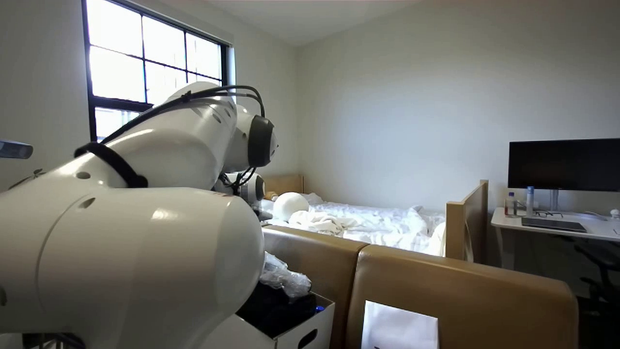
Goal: Put the umbrella into the box
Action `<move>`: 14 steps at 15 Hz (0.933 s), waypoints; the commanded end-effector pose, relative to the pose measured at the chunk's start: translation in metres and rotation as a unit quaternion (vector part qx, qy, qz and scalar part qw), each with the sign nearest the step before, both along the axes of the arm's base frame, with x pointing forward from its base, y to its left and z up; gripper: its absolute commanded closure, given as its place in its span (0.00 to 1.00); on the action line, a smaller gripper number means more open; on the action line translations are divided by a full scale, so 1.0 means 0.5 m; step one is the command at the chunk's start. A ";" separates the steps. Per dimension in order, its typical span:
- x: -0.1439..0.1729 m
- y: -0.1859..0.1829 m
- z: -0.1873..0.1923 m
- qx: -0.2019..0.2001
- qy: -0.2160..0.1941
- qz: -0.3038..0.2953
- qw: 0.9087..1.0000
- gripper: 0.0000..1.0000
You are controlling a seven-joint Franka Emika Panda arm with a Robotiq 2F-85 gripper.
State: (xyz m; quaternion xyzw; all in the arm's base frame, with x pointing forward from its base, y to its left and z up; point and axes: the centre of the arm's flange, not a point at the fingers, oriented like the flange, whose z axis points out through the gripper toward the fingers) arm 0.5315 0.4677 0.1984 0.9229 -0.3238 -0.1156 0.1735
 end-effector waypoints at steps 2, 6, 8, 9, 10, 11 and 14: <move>0.093 -0.065 -0.029 0.066 0.076 -0.075 0.992 0.93; 0.133 -0.133 -0.017 0.125 0.120 -0.118 0.978 0.55; 0.145 -0.139 0.010 0.148 0.121 -0.119 0.974 0.44; 0.150 -0.135 0.022 0.153 0.122 -0.118 0.974 0.37; 0.154 -0.122 0.037 0.158 0.124 -0.112 0.973 0.31; 0.153 -0.107 0.048 0.162 0.123 -0.105 0.974 0.23; 0.128 -0.059 0.109 0.165 0.093 -0.076 0.979 0.05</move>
